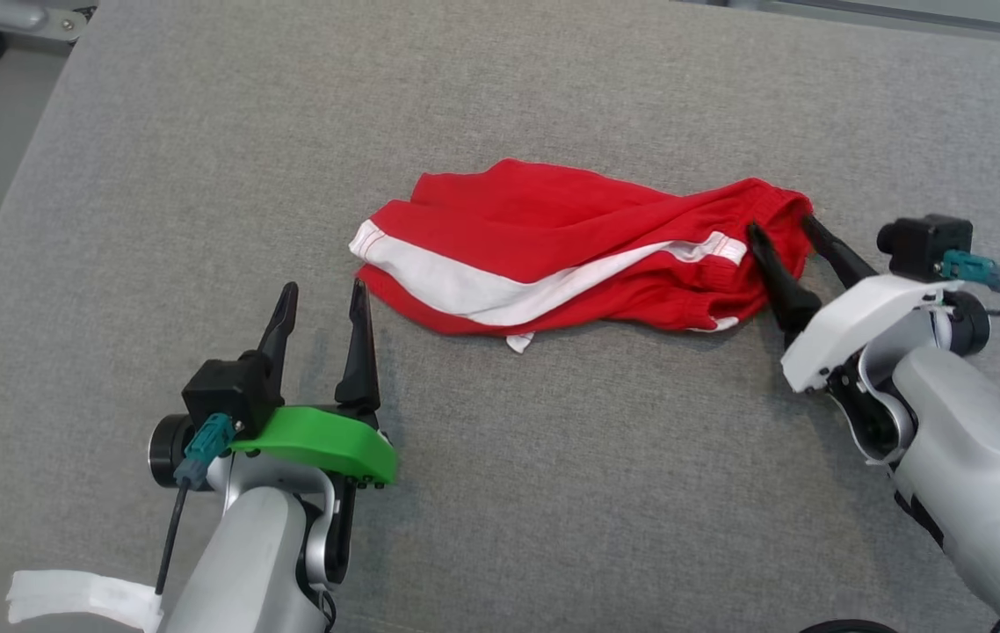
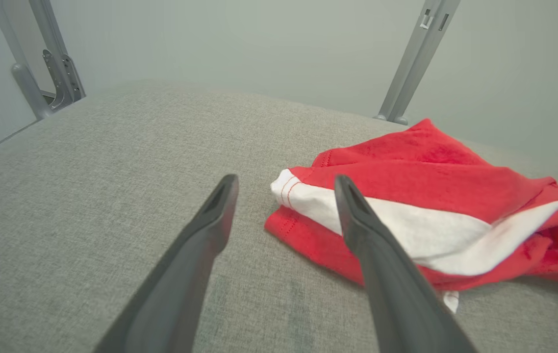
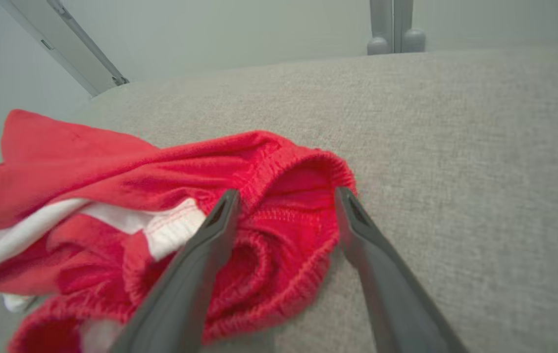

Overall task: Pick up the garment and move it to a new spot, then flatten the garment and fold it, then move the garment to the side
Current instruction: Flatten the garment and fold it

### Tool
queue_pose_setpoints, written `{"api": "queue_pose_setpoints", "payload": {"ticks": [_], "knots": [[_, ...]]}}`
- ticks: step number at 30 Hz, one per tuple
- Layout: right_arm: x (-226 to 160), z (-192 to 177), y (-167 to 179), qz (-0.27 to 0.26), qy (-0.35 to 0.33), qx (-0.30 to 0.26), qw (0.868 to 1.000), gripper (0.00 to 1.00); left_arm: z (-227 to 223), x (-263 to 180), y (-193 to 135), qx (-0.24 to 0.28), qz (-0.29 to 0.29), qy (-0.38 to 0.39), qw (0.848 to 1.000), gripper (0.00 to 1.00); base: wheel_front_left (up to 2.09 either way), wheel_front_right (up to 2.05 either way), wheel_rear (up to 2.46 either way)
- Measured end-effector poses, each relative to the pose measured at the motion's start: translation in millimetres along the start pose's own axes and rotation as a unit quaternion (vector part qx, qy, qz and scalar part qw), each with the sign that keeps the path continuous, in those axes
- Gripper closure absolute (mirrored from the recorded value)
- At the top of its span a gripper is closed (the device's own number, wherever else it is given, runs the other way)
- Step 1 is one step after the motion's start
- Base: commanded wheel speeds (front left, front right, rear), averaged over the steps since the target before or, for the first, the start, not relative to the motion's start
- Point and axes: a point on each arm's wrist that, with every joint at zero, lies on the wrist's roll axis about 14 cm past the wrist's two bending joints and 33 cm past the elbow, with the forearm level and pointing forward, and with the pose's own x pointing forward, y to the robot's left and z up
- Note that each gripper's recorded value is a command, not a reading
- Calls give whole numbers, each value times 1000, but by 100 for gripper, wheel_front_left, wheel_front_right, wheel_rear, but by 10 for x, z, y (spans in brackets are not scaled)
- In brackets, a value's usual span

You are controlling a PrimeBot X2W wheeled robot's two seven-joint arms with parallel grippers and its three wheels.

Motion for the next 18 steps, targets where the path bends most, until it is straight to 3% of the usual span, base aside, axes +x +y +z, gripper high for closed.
{"api": "queue_pose_setpoints", "payload": {"ticks": [8, 18], "knots": [[-440, 226, -34, 2, -45, 12, 999, 0, 4, 9, -194, -2, -28, -3, 1000, 0, 0, 0, 0], [-602, 168, 549, 79, -52, -22, 995, 0, 30, -16, -292, -4, -47, -7, 999, 0, 0, 0, 0]]}}
